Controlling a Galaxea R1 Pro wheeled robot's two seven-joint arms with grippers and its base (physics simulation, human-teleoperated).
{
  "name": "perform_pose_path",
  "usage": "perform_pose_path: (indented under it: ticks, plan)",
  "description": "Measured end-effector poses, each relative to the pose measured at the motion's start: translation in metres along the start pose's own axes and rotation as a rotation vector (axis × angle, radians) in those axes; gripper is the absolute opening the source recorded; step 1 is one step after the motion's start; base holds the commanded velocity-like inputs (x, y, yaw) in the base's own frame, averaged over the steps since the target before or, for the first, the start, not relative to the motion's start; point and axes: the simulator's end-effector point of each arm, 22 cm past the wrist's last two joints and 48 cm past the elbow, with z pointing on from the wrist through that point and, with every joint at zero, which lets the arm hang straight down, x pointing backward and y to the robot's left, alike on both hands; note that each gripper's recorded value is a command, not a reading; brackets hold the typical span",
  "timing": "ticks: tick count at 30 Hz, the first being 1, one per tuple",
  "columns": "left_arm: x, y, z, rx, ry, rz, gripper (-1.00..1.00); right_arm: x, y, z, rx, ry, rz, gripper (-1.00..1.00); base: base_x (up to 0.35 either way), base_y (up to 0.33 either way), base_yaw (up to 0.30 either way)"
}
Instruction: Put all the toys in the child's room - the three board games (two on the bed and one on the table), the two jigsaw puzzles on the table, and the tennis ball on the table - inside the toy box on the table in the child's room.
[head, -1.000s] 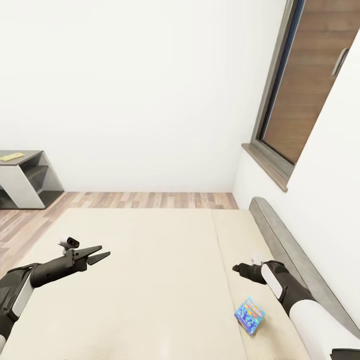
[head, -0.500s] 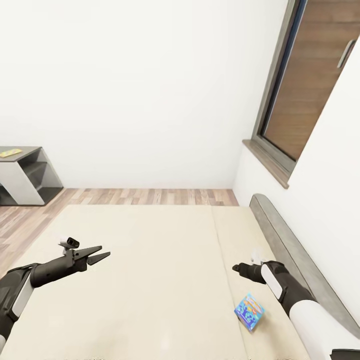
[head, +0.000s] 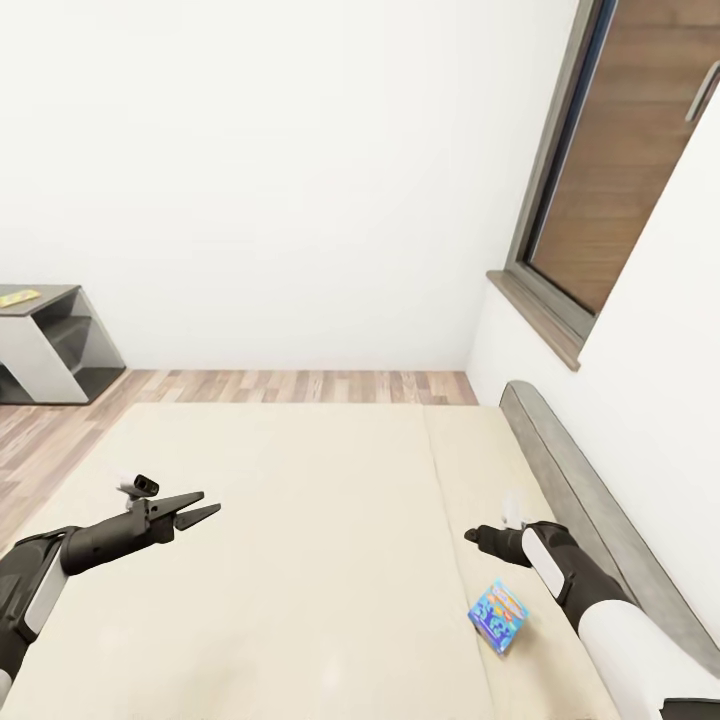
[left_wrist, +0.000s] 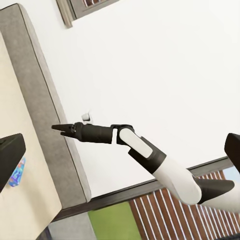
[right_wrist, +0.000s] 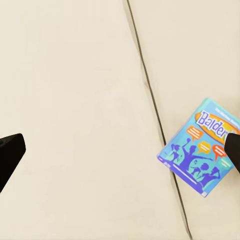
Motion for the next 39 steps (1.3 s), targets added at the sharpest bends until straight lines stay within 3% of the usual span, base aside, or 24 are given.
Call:
perform_pose_path:
  ticks: [39]
  plan:
    - [0.01, 0.031, 0.0, -0.025, 0.009, -0.056, 1.0, 0.026, -0.011, 0.025, 0.019, 0.06, 0.008, 1.0, 0.0, 0.0, 0.0]
